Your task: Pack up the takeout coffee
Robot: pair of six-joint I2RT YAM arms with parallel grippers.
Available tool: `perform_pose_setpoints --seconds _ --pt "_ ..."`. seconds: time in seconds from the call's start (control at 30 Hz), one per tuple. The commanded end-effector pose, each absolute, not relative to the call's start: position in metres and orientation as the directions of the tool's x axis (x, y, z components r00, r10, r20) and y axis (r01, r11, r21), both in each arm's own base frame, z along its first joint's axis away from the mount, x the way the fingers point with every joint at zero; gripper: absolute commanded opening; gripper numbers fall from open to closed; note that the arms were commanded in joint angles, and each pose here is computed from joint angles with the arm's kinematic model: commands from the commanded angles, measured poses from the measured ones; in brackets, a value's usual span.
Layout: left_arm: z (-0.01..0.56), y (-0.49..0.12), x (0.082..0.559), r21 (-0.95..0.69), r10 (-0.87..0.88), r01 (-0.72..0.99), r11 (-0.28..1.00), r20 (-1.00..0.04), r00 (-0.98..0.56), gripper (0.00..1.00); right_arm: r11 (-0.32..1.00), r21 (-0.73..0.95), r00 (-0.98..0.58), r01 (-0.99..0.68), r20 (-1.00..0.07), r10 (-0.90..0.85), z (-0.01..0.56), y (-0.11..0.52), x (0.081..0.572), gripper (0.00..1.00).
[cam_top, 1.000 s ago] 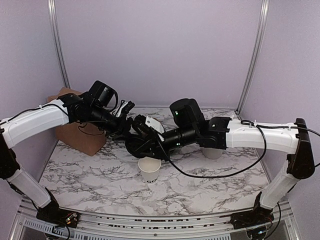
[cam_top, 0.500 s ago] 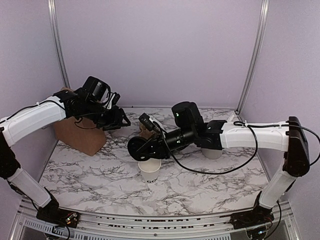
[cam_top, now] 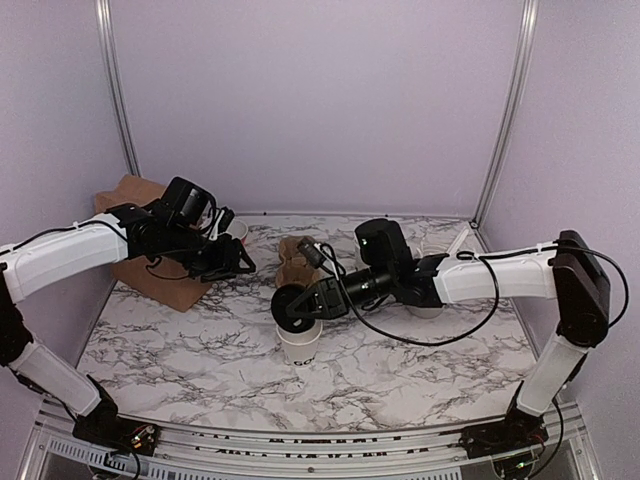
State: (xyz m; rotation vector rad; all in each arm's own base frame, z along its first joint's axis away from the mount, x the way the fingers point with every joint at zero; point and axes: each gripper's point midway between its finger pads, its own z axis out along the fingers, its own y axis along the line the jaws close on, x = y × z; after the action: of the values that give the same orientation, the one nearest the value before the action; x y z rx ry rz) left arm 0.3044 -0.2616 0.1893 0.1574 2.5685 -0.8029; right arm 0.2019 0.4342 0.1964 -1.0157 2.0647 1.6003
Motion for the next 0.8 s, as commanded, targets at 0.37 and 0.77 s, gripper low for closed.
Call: perform_pose_setpoints --seconds 0.37,0.77 --pt "0.202 -0.291 0.271 -0.650 -0.042 0.292 0.702 -0.447 -0.894 0.55 0.019 0.836 -0.802 -0.549 -0.520 -0.293 0.205 0.439 0.202 0.16" --pt "0.196 -0.307 0.245 -0.678 -0.016 0.320 0.661 -0.439 -0.898 0.55 0.083 0.876 -0.856 -0.475 -0.439 -0.271 0.183 0.427 0.217 0.16"
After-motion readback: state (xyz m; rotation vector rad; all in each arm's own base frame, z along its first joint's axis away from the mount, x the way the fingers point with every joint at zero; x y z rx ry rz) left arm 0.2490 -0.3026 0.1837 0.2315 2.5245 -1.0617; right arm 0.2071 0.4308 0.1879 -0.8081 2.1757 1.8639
